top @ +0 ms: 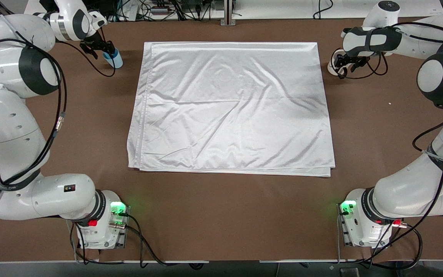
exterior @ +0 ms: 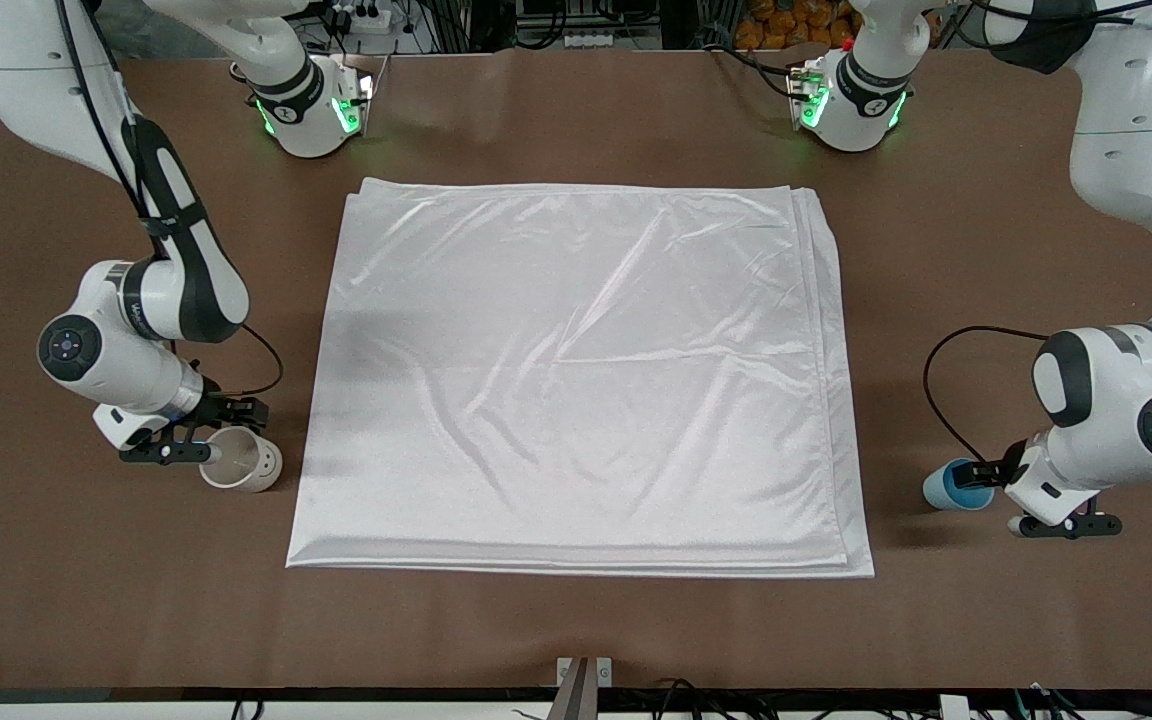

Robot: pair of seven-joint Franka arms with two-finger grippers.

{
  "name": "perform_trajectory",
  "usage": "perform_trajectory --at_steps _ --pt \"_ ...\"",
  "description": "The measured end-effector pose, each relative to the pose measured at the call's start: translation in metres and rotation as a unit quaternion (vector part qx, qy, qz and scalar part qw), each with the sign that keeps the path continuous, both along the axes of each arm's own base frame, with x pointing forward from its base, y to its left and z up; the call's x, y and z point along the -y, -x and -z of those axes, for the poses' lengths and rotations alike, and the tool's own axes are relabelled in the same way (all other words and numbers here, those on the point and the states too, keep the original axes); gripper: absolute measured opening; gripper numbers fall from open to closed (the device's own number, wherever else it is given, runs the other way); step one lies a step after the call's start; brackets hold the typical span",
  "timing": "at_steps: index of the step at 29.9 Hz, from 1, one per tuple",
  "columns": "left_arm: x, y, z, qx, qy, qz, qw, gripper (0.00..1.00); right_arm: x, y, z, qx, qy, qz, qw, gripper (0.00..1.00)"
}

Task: Place blue cup into white mug on cloth

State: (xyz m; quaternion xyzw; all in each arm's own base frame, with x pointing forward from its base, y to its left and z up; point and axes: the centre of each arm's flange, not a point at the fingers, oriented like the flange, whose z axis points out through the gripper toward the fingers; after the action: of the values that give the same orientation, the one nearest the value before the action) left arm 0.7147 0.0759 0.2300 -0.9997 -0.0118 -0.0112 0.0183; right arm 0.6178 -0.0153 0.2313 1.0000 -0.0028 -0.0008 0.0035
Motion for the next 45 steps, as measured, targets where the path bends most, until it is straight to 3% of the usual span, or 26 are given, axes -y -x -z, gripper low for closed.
perform_trajectory --at_steps 3,4,6,10,15,20,28,34,45 --pt "-0.003 0.000 0.001 0.004 0.000 -0.002 1.000 0.57 0.000 0.000 0.002 0.001 0.000 0.000 1.000 0.53" --pt "-0.004 0.000 0.002 0.004 0.000 -0.003 1.000 0.57 0.000 0.000 0.003 0.001 0.000 0.000 1.000 0.51" --pt "-0.005 0.000 0.002 0.004 0.000 -0.003 1.000 0.44 0.000 0.000 0.003 0.001 0.000 0.000 1.000 0.41" --pt "-0.005 0.000 0.003 0.004 0.000 -0.004 1.000 0.27 0.000 -0.001 0.002 0.003 0.000 0.000 1.000 0.19" --pt "-0.003 -0.002 -0.001 0.007 0.004 -0.005 1.000 0.06 -0.002 -0.004 -0.001 0.007 0.000 -0.002 1.000 0.19" --pt "-0.003 -0.004 -0.004 0.011 0.004 -0.005 1.000 0.05 -0.008 -0.012 -0.016 0.018 -0.001 -0.007 1.000 0.19" --pt "-0.017 -0.005 -0.009 0.016 0.002 -0.013 1.000 0.05 -0.047 -0.028 -0.069 -0.005 -0.005 0.000 1.000 0.19" --pt "-0.021 -0.009 -0.029 0.031 0.000 -0.015 0.999 0.05 -0.100 -0.036 -0.118 -0.005 -0.005 0.016 1.000 0.19" --pt "0.012 -0.012 -0.048 0.033 0.004 -0.007 0.999 0.05 -0.228 -0.020 -0.150 0.014 -0.012 0.050 0.999 0.19"
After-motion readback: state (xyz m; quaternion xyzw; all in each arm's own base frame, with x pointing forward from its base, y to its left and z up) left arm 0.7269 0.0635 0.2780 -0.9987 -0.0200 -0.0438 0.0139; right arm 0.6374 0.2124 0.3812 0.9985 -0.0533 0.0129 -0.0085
